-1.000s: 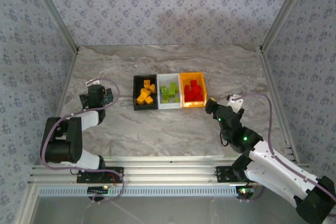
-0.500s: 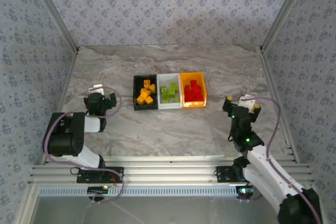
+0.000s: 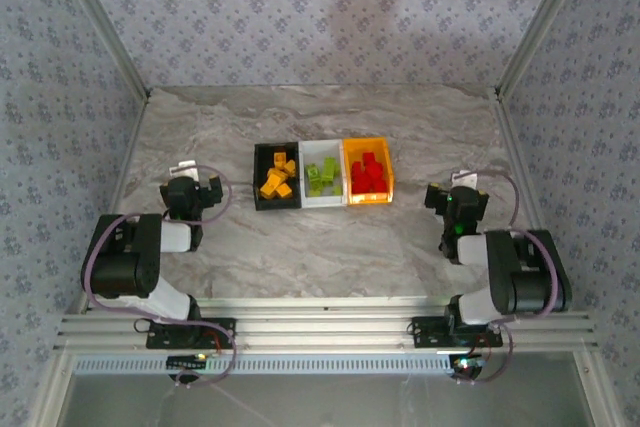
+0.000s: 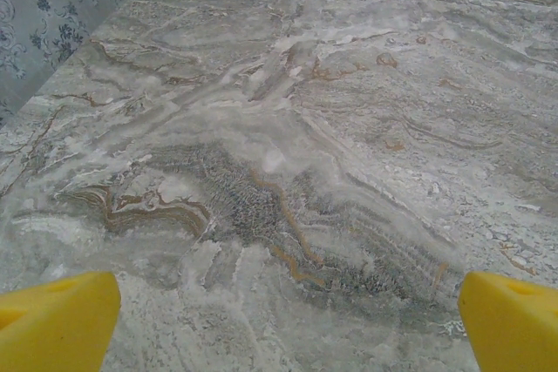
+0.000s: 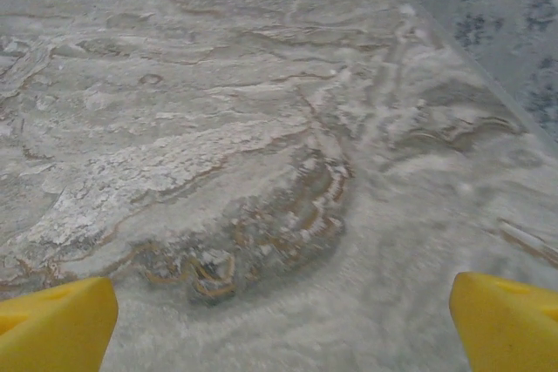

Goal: Sort the legos into containers by color

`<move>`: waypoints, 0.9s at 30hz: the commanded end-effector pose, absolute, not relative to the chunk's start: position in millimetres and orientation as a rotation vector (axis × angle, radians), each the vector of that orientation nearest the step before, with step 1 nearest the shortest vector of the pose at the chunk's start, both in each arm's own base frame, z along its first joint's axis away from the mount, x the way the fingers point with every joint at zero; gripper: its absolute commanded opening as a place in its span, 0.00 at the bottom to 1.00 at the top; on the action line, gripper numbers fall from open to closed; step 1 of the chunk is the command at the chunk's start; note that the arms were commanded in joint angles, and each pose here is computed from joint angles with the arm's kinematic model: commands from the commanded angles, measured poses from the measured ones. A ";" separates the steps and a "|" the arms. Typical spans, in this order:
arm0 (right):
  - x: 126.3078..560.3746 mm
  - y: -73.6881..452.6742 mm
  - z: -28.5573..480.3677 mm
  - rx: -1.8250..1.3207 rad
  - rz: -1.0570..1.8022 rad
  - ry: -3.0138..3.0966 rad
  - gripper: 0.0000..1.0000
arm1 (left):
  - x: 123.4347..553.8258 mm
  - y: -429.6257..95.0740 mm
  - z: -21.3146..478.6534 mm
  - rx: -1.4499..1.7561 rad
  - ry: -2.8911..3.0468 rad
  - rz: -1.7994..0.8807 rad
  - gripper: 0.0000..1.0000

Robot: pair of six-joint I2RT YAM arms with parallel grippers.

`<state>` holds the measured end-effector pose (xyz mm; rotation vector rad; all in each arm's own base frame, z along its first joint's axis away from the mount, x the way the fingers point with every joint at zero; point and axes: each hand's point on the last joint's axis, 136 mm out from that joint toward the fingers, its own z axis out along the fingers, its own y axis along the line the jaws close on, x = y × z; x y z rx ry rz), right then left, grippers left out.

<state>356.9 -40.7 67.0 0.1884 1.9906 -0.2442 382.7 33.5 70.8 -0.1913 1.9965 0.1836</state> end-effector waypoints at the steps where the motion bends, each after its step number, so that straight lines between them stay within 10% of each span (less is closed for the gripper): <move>1: 384.9 -28.8 90.3 0.107 -0.218 1.919 1.00 | 393.2 31.2 91.7 -0.182 1.928 0.163 1.00; 27: 383.3 -42.5 88.2 0.187 -0.246 1.930 1.00 | 393.2 30.8 91.5 -0.177 1.930 0.164 1.00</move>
